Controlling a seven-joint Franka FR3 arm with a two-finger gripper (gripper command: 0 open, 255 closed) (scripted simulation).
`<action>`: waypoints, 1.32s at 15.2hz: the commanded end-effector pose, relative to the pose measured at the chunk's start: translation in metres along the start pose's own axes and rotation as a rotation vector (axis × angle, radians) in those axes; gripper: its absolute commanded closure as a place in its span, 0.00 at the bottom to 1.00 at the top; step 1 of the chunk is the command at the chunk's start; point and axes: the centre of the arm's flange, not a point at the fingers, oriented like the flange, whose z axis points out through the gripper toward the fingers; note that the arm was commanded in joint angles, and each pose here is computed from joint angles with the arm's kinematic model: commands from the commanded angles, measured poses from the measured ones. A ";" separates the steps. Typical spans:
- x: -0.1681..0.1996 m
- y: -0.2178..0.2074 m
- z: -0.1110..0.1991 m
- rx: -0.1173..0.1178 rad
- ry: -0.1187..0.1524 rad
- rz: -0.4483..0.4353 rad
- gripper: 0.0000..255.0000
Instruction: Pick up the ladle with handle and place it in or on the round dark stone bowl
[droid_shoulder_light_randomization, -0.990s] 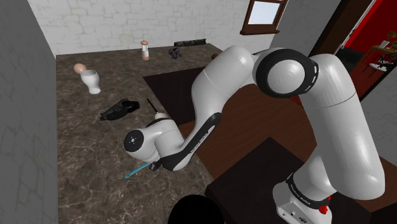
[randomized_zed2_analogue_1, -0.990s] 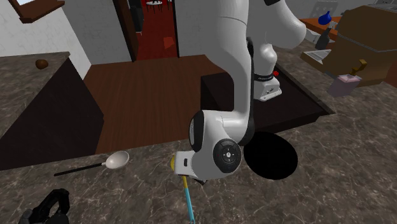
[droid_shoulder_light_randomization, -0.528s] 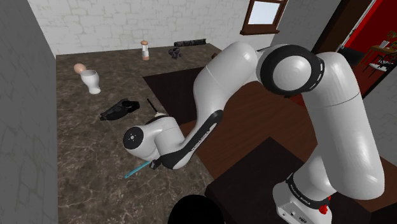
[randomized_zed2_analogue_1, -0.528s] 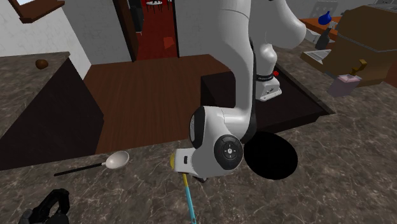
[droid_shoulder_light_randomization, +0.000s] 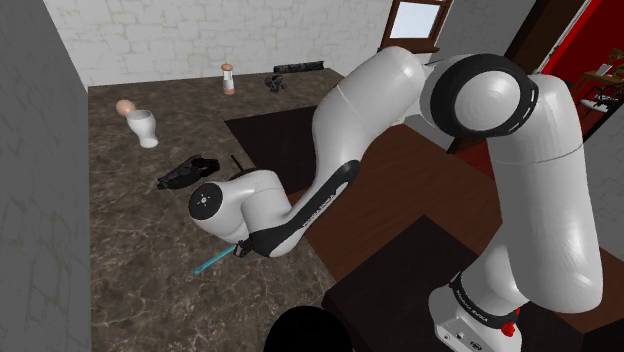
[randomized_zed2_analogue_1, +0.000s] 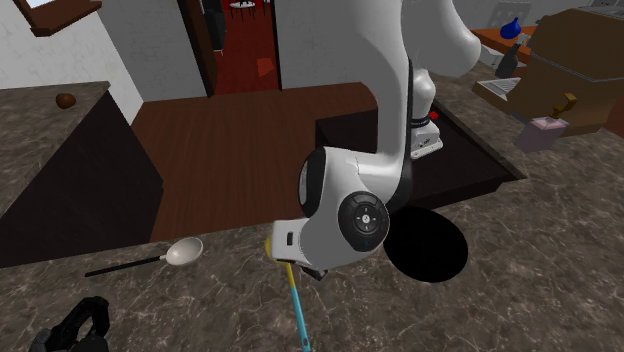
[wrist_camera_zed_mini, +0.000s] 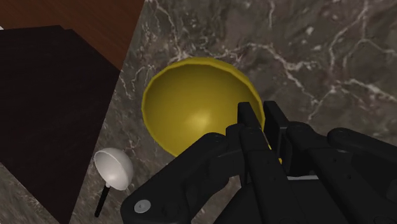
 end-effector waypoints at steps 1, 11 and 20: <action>-0.001 0.005 -0.010 0.000 0.000 0.000 1.00; -0.002 0.029 -0.057 0.000 0.000 0.000 1.00; -0.003 0.049 -0.100 0.000 0.000 0.000 1.00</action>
